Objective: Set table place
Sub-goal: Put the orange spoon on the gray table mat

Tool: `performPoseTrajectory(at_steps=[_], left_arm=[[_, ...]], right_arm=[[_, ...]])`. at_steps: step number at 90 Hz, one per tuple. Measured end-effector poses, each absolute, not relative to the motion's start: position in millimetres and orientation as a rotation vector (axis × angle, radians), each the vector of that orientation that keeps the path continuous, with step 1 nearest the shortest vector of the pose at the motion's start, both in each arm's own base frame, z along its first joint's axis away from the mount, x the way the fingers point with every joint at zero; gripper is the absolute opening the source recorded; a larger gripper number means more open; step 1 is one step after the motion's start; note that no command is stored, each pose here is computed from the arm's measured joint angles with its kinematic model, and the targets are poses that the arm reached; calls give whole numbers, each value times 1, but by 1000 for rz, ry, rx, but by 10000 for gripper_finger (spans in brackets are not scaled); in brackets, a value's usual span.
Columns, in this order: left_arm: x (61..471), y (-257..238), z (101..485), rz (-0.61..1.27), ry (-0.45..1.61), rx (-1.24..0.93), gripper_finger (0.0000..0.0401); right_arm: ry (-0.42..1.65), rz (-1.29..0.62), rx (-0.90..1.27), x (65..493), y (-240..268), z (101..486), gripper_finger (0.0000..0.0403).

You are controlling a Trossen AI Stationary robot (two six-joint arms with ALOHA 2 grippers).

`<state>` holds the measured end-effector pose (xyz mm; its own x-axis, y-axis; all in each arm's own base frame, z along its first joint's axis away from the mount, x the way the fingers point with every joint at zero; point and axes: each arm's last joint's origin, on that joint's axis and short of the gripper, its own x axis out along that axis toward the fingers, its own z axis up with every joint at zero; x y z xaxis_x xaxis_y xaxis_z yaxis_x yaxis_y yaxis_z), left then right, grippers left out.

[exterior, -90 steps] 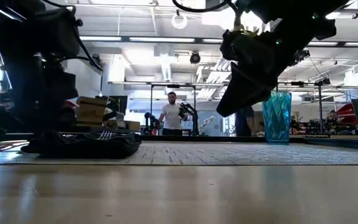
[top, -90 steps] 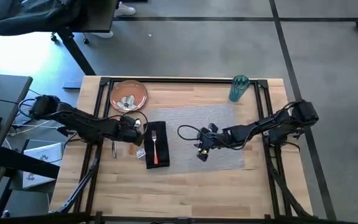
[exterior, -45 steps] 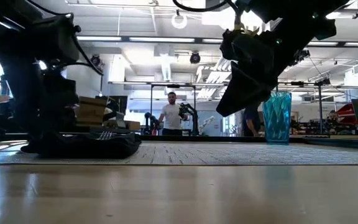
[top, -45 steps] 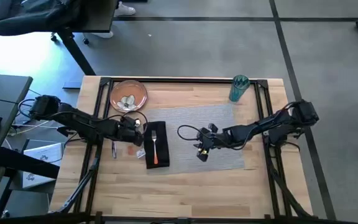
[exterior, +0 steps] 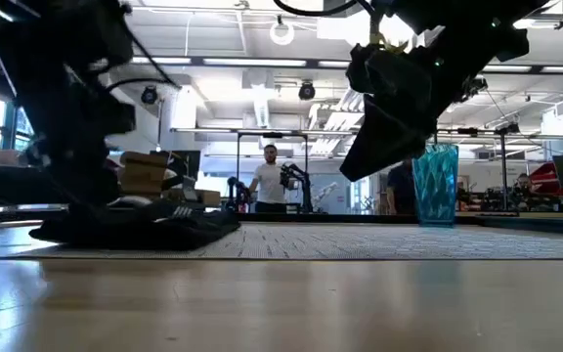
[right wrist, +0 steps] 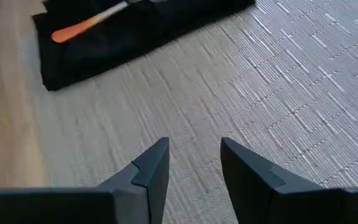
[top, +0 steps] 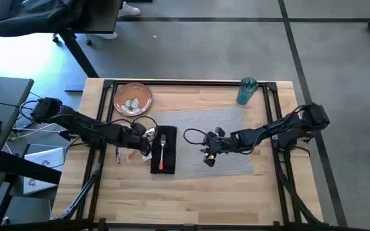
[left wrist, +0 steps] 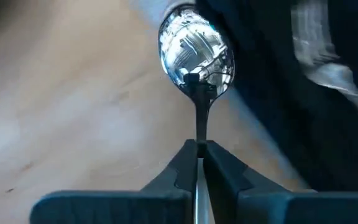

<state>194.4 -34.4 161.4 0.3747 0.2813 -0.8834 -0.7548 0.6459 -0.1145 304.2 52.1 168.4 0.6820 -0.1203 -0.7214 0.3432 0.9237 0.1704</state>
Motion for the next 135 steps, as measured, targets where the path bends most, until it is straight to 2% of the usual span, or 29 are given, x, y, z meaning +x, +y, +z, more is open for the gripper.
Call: performPoseTrajectory(at_steps=[13,32,51,61,83,98,115,135], left_arm=[[203,-47,195,608,911,-537,1],[195,-56,238,645,898,-439,0],[213,-74,266,388,734,-410,0],[223,-83,276,248,639,-401,0],[236,-97,299,-53,439,-358,0],[240,-103,313,-231,331,-354,0],[241,-102,314,-241,324,-361,0],[243,-97,314,-216,320,-377,0]], right_arm=[[753,-221,306,310,54,179,123],[721,-195,275,317,55,191,123],[547,-136,248,329,58,206,128],[421,-85,216,335,59,217,149],[154,98,178,343,65,244,224],[-29,158,49,343,66,261,235],[-173,270,-49,344,70,279,236],[-150,336,-159,354,84,297,235]])
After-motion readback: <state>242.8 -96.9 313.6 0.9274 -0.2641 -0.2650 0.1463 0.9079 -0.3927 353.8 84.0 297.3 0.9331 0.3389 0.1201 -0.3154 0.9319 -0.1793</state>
